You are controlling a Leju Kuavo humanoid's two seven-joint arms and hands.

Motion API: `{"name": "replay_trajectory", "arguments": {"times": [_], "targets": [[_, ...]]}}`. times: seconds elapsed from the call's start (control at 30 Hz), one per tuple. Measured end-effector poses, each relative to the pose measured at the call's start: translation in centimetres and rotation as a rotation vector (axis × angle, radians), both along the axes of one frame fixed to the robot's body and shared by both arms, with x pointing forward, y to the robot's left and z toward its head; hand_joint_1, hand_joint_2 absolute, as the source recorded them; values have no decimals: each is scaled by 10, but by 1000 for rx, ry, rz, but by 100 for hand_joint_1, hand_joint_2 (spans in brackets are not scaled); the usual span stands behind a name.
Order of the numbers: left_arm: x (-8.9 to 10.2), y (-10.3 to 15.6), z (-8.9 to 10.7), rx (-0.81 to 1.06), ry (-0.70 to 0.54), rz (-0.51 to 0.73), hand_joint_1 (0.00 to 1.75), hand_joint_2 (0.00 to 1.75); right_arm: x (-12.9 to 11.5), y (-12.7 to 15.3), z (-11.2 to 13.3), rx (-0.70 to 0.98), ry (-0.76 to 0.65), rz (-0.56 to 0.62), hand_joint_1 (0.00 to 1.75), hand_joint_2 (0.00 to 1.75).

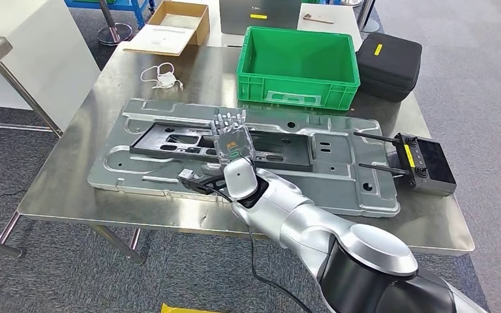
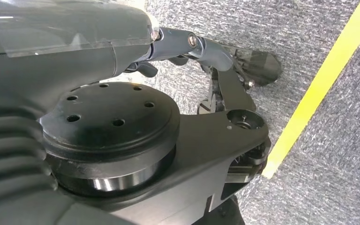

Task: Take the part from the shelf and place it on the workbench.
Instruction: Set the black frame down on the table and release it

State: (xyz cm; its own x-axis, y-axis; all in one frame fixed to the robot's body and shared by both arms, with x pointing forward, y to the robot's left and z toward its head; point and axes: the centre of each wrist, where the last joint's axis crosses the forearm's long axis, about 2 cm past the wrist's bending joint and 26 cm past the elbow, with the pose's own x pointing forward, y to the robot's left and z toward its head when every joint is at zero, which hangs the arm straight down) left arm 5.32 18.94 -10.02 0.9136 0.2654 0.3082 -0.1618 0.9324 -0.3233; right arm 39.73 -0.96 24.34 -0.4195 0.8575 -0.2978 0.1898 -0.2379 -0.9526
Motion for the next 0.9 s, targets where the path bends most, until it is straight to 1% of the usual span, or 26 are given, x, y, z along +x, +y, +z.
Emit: {"name": "replay_trajectory", "arguments": {"times": [0.17,0.47,0.6,0.73,0.83,0.9], "targets": [[0,0,0,31,5,3,0,0,4,-1,5,4,-23,-3,0,0],[2,0,0,47,5,6,0,0,19,-7,34,-5,-119,-21,0,0],[2,0,0,48,-2,0,0,0,25,-9,50,9,-181,-20,0,175],[2,0,0,42,-5,-14,0,0,37,-14,84,80,-250,23,0,175],[2,1,0,37,-3,-27,0,0,45,-21,108,183,-311,90,0,175],[2,1,0,38,2,-29,0,0,49,-27,119,262,-335,134,0,175]]}}
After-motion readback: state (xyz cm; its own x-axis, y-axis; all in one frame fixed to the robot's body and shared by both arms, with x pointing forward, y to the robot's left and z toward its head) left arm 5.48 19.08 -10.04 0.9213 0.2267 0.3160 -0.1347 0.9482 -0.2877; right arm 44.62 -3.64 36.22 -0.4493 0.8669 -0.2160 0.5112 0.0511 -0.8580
